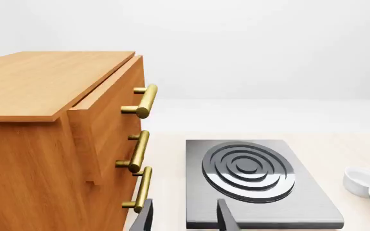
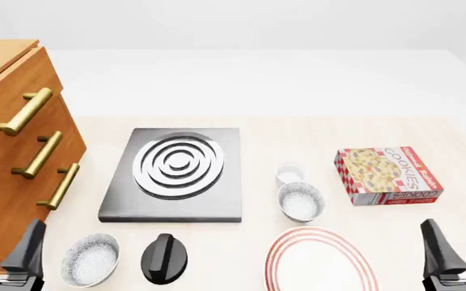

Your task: Pick the akita bowl between the plate and the ramekin and place it on the plate.

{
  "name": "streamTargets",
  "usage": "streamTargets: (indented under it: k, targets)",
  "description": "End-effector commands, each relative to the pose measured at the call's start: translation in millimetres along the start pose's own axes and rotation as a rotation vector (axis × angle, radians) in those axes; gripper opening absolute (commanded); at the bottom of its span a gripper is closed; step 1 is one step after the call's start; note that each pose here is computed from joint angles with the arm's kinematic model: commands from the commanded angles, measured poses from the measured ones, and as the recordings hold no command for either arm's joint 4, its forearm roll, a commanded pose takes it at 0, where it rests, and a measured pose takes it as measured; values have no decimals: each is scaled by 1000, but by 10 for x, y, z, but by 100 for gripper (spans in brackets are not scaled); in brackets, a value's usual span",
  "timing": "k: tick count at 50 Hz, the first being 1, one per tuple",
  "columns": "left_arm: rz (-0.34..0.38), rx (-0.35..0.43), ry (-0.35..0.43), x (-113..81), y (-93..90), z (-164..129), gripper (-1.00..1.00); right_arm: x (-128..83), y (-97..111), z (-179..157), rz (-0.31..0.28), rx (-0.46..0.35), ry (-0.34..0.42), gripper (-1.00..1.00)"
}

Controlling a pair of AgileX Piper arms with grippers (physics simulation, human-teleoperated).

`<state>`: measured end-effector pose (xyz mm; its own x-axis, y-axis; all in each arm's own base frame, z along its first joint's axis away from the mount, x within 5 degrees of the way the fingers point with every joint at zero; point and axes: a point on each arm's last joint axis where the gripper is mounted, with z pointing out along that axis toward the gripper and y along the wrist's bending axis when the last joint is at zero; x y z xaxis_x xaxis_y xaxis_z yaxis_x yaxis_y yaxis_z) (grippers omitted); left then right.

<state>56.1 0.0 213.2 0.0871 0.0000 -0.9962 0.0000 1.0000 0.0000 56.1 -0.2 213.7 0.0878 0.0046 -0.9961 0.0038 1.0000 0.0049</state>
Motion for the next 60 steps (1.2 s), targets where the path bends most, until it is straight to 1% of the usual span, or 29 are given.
streamTargets:
  k: [1, 4, 8, 12, 13, 16, 17, 20, 22, 24, 25, 26, 27, 28, 31, 35, 37, 44, 45, 48, 49, 51, 52, 53, 55, 56, 58, 59, 60]
  targets:
    - [0, 0, 0, 0, 0, 0, 100, -8, -2, 2, 4, 3, 0, 100]
    - [0, 0, 0, 0, 0, 0, 100, -4, 7, 13, 12, -13, 5, 100]
    - [0, 0, 0, 0, 0, 0, 100, -24, 14, 0, -13, -25, -11, 100]
    - [0, 0, 0, 0, 0, 0, 100, -137, 14, -9, 15, -25, -28, 100]
    - [0, 0, 0, 0, 0, 0, 100, -180, 14, -16, -5, -25, -39, 100]
    - [0, 0, 0, 0, 0, 0, 100, -480, 2, -74, -30, 1, -67, 100]
    - [0, 0, 0, 0, 0, 0, 100, -582, 7, -101, -10, -11, -84, 100]
    - [0, 0, 0, 0, 0, 0, 100, -1059, 4, -276, -36, 7, -146, 100]
    - [0, 0, 0, 0, 0, 0, 100, -1327, 7, -414, -26, -5, -189, 100]
    - [0, 0, 0, 0, 0, 0, 100, -1503, 6, -528, -43, -11, -209, 100]
    - [0, 0, 0, 0, 0, 0, 100, -1504, 6, -528, -43, -11, -209, 100]
    - [0, 0, 0, 0, 0, 0, 100, -1720, 7, -555, -31, -8, -215, 100]
    - [0, 0, 0, 0, 0, 0, 100, -1723, 7, -555, -31, -8, -214, 100]
    - [0, 0, 0, 0, 0, 0, 100, -1955, 2, -650, -81, -17, -255, 100]
    - [0, 0, 0, 0, 0, 0, 100, -2122, -1, -625, -38, -41, -253, 100]
    - [0, 0, 0, 0, 0, 0, 100, -2509, -3, -565, -43, -62, -260, 100]
    - [0, 0, 0, 0, 0, 0, 100, -2635, 0, -489, -61, -73, -246, 100]
    - [0, 0, 0, 0, 0, 0, 100, -2636, 0, -489, -61, -73, -246, 100]
    - [0, 0, 0, 0, 0, 0, 100, -3036, 44, -121, 36, -165, -152, 100]
    - [0, 0, 0, 0, 0, 0, 100, -3045, 44, -120, 36, -165, -151, 100]
    - [0, 0, 0, 0, 0, 0, 100, -3227, 97, 211, -6, -164, -63, 100]
    - [0, 0, 0, 0, 0, 0, 100, -3332, 134, 301, 25, -203, -30, 100]
    - [0, 0, 0, 0, 0, 0, 100, -3383, 145, 412, 5, -188, 19, 100]
    - [0, 0, 0, 0, 0, 0, 100, -3465, 154, 397, 22, -206, 13, 100]
    - [0, 0, 0, 0, 0, 0, 100, -3485, 158, 451, 7, -197, 35, 100]
    - [0, 0, 0, 0, 0, 0, 100, -3577, 176, 502, -10, -208, 57, 100]
    - [0, 0, 0, 0, 0, 0, 100, -3575, 206, 658, -15, -206, 116, 100]
    - [0, 0, 0, 0, 0, 0, 100, -3571, 262, 766, 30, -235, 160, 100]
    - [0, 0, 0, 0, 0, 0, 100, -3563, 284, 830, 30, -239, 185, 100]
